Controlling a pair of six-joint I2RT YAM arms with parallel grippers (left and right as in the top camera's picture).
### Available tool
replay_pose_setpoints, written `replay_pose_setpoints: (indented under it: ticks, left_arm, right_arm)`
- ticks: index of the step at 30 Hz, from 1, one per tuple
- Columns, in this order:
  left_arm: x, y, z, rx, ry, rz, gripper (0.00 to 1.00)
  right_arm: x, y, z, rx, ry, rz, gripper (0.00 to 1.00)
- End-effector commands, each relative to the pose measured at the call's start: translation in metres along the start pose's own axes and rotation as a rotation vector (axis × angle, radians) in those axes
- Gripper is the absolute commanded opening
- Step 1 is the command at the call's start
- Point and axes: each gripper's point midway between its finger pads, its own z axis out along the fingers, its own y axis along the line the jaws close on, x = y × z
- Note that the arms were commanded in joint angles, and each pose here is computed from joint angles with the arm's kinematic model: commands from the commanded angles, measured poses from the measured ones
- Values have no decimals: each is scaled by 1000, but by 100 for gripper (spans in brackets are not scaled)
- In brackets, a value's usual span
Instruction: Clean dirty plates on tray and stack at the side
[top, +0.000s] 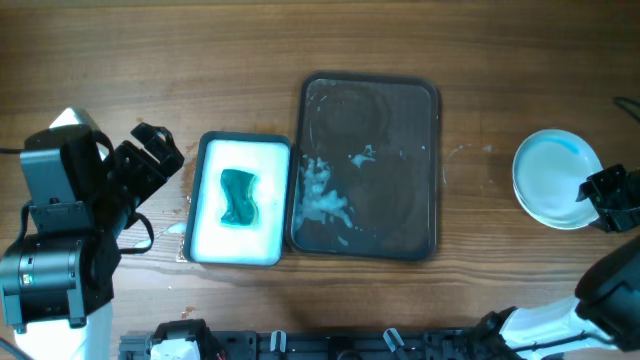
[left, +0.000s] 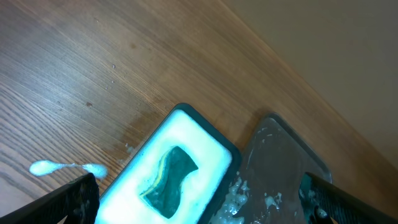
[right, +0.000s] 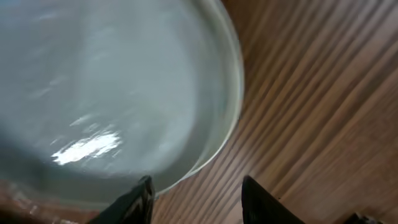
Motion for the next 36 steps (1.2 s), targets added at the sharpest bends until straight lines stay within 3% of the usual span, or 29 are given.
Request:
replay_pose_setpoints:
  ticks: [1,5,9,11,12,14,17,20,25,27,31,36]
  left_arm:
    - [-7,1,-4,-8,-26,-19,100]
    - [-7,1,-4,-8,-26,-19,100]
    - [-7,1,-4,-8,-27,-19,100]
    - [-7,1,-4,-8,-27,-19,100]
    - [-7,1,-4,-8,-27,-19,100]
    - [-7,1,-4,-8,-26,-19,100]
    - [-7,1,-4,-8,-26,-19,100]
    - [-7,1,-4,-8,-26,-19,100]
    - [-7,1,-4,-8,-26,-19,100]
    - [-7,1,-4,-8,-27,-19,100]
    - [-7,1,-4,-8,-26,-19,100]
    - [-7,1,-4,-8,-26,-19,100]
  right_arm:
    - [35,61,-75,-348,-94,-189,50]
    - [139,120,-174,-705,-252,-683,51]
    - [254,121,-229,-902,-351,-1136,55]
    - [293,108,-244,-980,-346,-1250,100]
    - [304,102,-248,-1007,-332,-1262,100]
    - [325,89,-257,-1062,-193,-1104,100]
    - [324,85,-253,-1033,-87,-918,100]
    - [313,87,-249,-997,-233,-1057,100]
    - [311,94,-276,-1113,-791,-1504,100]
    - [292,88,-245,-1027,-946,-1475,100]
    - [285,72,-160,-972,-939,-1452,100]
    - [280,80,-99,-1049,-991,-1384,100]
